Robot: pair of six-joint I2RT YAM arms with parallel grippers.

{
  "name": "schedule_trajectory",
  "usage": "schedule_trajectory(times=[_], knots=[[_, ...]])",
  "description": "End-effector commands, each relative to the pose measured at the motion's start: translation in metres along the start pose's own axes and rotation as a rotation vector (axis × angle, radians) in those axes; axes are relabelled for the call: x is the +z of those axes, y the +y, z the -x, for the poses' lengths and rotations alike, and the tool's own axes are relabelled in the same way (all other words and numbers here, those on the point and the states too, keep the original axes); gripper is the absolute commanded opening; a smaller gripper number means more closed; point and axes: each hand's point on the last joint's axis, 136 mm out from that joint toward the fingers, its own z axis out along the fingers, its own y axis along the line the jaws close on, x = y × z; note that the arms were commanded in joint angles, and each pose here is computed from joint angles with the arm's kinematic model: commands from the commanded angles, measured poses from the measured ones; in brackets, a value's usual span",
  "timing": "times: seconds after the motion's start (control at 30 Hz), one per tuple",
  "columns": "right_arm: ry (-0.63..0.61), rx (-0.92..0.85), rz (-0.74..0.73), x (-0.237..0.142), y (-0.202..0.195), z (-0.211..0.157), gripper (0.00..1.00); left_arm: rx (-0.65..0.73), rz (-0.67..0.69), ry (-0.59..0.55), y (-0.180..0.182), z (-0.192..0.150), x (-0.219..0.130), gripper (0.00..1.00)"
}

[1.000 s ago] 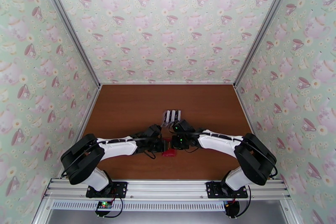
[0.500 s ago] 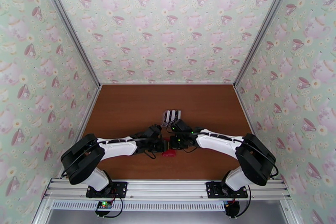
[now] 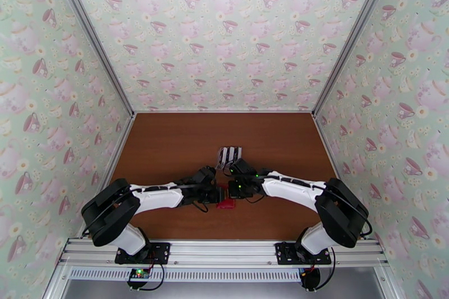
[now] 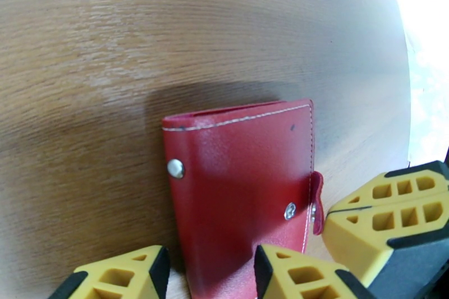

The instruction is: Put the credit cards into the card holder

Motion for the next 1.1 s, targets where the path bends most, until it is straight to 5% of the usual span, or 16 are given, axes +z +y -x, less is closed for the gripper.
schedule_trajectory(times=[0.0,0.7,1.07], knots=[[-0.016,-0.024,-0.013,-0.006,0.004,0.007,0.19,-0.044,0.123,0.127,0.041,-0.04,0.011,0.48],[-0.007,-0.113,-0.276,-0.012,-0.005,0.006,0.22,-0.053,0.118,0.124,0.047,-0.045,0.013,0.48],[0.005,-0.119,-0.287,-0.006,-0.004,0.003,0.2,-0.055,0.116,0.128,0.049,-0.046,0.014,0.48]])
